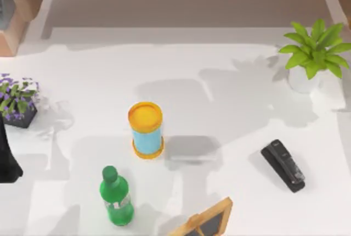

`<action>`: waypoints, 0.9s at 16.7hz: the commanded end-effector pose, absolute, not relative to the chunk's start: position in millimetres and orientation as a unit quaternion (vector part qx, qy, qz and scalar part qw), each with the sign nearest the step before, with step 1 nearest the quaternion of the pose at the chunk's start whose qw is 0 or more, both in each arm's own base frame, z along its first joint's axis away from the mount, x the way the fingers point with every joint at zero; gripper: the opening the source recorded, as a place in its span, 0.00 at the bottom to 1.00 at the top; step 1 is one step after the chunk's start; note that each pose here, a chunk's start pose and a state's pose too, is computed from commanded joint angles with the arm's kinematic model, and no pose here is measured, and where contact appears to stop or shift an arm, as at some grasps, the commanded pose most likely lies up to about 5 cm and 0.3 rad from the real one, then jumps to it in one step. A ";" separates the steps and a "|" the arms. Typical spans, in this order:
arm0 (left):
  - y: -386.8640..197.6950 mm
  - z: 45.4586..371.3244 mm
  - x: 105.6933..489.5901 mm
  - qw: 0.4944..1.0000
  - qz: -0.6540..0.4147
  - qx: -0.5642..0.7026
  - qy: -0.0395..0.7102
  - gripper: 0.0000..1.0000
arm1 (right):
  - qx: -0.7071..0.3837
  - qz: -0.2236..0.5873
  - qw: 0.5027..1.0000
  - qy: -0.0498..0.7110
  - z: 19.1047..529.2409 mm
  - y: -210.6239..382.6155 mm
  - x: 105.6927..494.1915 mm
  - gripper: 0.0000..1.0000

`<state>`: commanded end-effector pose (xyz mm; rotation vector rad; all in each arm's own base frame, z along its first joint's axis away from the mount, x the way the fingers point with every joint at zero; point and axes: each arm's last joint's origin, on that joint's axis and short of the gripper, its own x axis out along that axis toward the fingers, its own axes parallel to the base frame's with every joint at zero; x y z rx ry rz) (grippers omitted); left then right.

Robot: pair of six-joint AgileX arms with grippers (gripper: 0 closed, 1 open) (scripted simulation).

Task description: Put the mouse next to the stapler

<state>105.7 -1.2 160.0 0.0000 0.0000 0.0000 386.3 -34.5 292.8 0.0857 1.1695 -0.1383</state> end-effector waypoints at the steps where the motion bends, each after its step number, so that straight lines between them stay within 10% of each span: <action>1: -1.2 160.0 105.7 1.000 0.000 0.000 0.000 1.00 | 0.038 -0.056 0.831 0.552 290.8 -23.9 379.0 0.00; 15: -1.2 160.0 105.7 1.000 0.000 0.000 0.000 1.00 | 0.000 0.005 0.757 0.653 177.4 47.8 285.6 0.00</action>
